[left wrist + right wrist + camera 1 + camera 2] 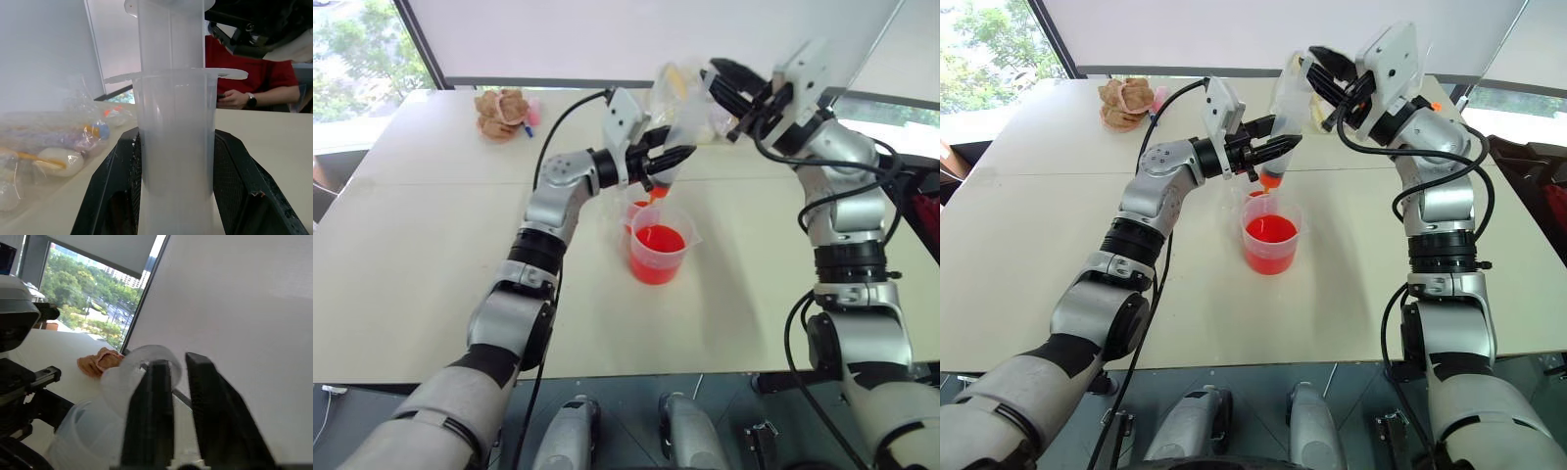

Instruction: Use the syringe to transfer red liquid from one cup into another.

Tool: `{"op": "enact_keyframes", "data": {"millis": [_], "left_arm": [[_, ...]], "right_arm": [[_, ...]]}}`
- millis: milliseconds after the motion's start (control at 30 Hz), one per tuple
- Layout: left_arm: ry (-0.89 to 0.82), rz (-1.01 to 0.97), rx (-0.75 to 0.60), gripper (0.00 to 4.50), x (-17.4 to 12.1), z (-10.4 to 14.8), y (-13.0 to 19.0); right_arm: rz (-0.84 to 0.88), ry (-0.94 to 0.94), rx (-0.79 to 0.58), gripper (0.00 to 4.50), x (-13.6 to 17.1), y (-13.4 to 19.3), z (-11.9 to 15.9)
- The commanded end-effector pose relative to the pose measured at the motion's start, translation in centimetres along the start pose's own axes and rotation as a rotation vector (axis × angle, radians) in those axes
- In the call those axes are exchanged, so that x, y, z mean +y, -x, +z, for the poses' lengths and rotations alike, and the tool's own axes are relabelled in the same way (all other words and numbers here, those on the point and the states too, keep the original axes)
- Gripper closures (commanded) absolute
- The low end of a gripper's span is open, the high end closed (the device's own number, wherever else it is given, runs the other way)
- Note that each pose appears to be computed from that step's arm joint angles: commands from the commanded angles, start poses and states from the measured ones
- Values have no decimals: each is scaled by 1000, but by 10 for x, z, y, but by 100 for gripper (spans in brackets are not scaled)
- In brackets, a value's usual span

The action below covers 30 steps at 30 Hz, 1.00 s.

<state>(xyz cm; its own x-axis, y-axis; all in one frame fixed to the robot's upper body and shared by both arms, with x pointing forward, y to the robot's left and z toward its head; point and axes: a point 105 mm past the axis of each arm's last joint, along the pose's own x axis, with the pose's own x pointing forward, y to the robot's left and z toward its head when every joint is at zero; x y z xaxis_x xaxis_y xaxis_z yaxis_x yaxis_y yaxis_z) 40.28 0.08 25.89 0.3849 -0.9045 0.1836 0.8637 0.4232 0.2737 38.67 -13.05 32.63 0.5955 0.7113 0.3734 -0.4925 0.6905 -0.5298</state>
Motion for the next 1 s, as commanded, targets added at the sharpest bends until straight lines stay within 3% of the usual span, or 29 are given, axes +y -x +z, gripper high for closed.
{"op": "enact_keyframes", "data": {"millis": [33, 400, 1000], "left_arm": [[-67, -19, -42, 308, -1, 21, -5], [-70, 38, -113, 308, 12, 47, -2], [-86, 57, -137, 308, 16, 57, -3]], "right_arm": [[-2, 28, -63, 447, -5, -6, 20], [11, -99, -59, 447, 23, -17, -1], [106, -181, -9, 447, 66, -16, -20]]}}
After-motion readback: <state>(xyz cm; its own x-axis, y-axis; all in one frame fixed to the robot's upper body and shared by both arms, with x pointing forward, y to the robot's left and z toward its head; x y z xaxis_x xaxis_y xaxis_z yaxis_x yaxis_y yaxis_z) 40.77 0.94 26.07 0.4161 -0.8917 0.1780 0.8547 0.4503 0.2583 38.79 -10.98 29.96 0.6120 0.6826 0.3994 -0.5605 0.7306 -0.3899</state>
